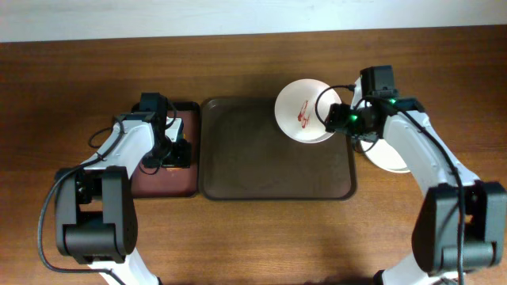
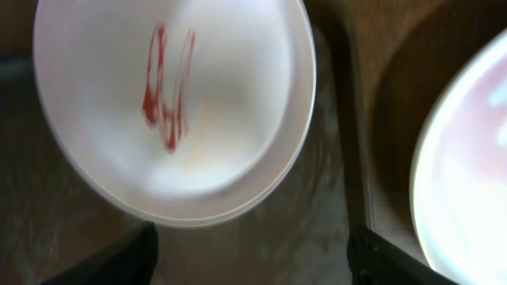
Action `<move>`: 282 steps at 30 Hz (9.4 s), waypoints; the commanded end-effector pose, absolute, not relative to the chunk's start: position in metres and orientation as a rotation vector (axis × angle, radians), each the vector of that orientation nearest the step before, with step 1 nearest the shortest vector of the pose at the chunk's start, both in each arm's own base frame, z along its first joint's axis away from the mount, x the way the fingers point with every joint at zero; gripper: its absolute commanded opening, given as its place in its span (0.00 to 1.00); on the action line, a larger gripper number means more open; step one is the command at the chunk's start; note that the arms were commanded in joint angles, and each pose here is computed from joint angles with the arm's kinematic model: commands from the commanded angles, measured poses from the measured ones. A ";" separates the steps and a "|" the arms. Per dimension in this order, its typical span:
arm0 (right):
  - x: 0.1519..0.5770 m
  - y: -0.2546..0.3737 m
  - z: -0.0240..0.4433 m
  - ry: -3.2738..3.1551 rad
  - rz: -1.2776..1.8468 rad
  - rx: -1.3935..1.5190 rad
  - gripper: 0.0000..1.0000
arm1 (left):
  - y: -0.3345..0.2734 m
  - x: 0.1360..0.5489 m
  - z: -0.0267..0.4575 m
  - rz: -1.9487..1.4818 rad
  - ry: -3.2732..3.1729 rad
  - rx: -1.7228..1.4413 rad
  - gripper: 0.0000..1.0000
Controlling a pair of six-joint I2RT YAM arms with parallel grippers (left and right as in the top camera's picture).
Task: Clean dirty plates on tray and stack at the side
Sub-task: 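Drag the last plate to the tray center and grip its rim with the right gripper, then lift the sponge with the left gripper and bring it toward the plate, then scrub the last plate with the sponge while the right gripper holds it, then carry the last plate right with the right gripper and stack it on the pile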
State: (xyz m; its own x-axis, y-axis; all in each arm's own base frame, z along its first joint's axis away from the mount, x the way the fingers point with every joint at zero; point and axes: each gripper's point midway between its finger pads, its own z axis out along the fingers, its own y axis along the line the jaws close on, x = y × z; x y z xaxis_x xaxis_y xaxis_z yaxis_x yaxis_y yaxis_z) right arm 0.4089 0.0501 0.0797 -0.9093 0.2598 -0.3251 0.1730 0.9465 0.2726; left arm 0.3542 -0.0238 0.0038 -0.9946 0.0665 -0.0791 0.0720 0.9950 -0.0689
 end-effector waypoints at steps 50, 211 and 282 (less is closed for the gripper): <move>0.390 0.162 -0.004 2.969 0.564 -0.041 0.04 | -0.026 0.366 0.015 -0.123 3.010 0.115 0.79; 0.361 0.185 -0.009 3.054 0.509 -0.134 0.04 | -0.038 0.385 -0.005 0.107 2.986 0.246 0.56; 0.404 0.094 0.233 2.166 -0.924 -0.165 0.04 | -0.025 0.400 0.039 0.084 2.887 -0.337 0.61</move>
